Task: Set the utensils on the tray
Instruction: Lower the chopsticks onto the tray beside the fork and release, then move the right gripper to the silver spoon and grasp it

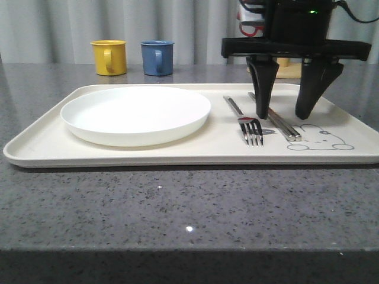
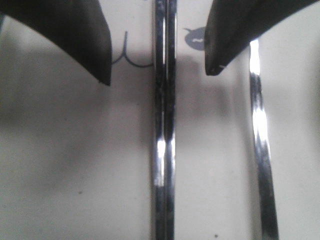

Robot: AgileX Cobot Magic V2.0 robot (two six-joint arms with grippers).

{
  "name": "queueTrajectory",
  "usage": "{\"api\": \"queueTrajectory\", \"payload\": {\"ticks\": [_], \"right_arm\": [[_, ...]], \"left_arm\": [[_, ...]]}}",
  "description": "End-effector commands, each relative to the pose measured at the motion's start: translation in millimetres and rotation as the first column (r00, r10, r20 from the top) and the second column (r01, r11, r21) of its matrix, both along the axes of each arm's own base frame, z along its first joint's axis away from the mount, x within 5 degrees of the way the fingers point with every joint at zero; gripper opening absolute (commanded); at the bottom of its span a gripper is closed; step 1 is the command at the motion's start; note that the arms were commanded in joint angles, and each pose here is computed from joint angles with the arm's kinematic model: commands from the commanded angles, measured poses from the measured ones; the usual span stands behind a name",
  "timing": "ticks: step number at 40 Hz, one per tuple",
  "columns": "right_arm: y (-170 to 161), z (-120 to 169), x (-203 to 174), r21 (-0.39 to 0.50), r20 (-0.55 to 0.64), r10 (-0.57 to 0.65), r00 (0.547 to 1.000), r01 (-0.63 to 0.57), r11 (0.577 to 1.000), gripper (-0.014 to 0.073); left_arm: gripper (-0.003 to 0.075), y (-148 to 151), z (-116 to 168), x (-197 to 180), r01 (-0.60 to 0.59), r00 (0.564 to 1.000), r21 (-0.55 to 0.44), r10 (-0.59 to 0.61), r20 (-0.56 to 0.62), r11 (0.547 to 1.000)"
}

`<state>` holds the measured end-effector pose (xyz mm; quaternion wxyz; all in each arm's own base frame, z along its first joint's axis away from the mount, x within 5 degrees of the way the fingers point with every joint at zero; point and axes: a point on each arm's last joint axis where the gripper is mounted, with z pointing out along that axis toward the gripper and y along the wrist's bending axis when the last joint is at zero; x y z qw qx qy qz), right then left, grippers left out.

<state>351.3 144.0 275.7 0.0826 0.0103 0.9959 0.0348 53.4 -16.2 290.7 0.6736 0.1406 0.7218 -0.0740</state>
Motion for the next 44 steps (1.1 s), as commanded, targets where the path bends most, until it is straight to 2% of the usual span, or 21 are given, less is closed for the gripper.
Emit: {"api": "queueTrajectory", "payload": {"ticks": [1, 5, 11, 19, 25, 32, 36, 44], "right_arm": [[-15.9, 43.1, -19.8, -0.050, 0.044, 0.000, 0.999, 0.002, 0.999, 0.0455], [-31.6, 59.4, -23.8, -0.099, 0.108, 0.002, 0.994, 0.009, 0.995, 0.0455], [-63.6, 76.6, -26.1, -0.108, 0.151, 0.002, 0.988, 0.015, 0.994, 0.0455], [-131.8, 89.4, -29.5, -0.132, 0.181, -0.102, 0.978, 0.127, 0.983, 0.0455], [-185.7, 79.8, -35.8, -0.154, 0.141, -0.209, 0.968, 0.230, 0.961, 0.0455], [-229.2, 63.0, -41.3, -0.171, 0.100, -0.297, 0.950, 0.311, 0.935, 0.0455], [-244.3, 56.2, -37.8, -0.171, 0.107, -0.329, 0.938, 0.344, 0.923, 0.0455], [-253.8, 35.2, -23.7, -0.179, 0.080, -0.322, 0.943, 0.332, 0.926, 0.0455]], "left_arm": [[-0.0018, -0.3, 15.6, -0.6, 0.007, 0.996, -0.047, -0.002, 0.091, 0.999], [-0.0018, -0.3, 15.6, -0.6, 0.007, 0.996, -0.047, -0.002, 0.091, 0.999], [-0.0018, -0.3, 15.6, -0.6, 0.007, 0.996, -0.047, -0.002, 0.091, 0.999], [-0.0018, -0.3, 15.6, -0.6, 0.007, 0.996, -0.047, -0.002, 0.091, 0.999], [-0.0018, -0.3, 15.6, -0.6, 0.007, 0.996, -0.047, -0.002, 0.091, 0.999], [-0.0018, -0.3, 15.6, -0.6, 0.007, 0.996, -0.047, -0.002, 0.091, 0.999], [-0.0018, -0.3, 15.6, -0.6, 0.007, 0.996, -0.047, -0.002, 0.091, 0.999], [-0.0018, -0.3, 15.6, -0.6, 0.007, 0.996, -0.047, -0.002, 0.091, 0.999]]}}
